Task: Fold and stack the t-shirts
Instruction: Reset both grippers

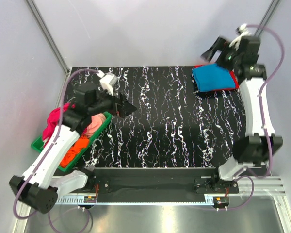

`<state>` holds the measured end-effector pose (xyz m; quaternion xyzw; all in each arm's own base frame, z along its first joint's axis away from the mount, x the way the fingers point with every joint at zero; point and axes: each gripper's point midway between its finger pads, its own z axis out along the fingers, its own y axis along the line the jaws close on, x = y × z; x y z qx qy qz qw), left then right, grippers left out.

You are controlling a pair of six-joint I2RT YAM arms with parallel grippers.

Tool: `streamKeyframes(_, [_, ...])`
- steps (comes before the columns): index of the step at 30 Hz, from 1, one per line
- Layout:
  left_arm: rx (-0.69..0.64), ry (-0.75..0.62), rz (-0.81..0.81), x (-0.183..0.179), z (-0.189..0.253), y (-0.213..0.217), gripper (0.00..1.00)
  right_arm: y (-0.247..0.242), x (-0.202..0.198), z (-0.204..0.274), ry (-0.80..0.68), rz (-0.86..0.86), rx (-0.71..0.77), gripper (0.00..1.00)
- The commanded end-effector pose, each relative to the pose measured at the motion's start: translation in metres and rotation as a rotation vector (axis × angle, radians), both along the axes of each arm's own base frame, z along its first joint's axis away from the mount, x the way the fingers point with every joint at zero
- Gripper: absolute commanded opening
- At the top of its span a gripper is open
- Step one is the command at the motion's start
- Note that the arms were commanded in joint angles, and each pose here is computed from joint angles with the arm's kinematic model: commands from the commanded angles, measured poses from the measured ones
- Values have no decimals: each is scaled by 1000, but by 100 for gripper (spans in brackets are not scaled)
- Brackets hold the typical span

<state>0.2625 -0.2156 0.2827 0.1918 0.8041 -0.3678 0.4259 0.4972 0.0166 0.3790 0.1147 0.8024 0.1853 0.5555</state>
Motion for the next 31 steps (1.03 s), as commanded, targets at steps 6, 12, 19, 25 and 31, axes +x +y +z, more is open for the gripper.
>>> streamKeyframes(6, [-231, 43, 160, 27, 44, 25, 99, 98, -148, -64, 301, 233, 326, 100])
streamKeyframes(12, [-286, 151, -2, 9, 33, 14, 99, 87, -177, -81, 215, 178, 289, 100])
streamKeyframes(19, [-199, 8, 32, -4, 38, 29, 99, 88, -189, -61, 165, 176, 317, 100])
streamKeyframes(25, [-220, -27, 7, -13, 54, 28, 99, 86, -188, -55, 153, 160, 324, 100])
streamKeyframes(31, [-217, -46, -3, -16, 56, 28, 99, 86, -192, -47, 125, 168, 313, 100])
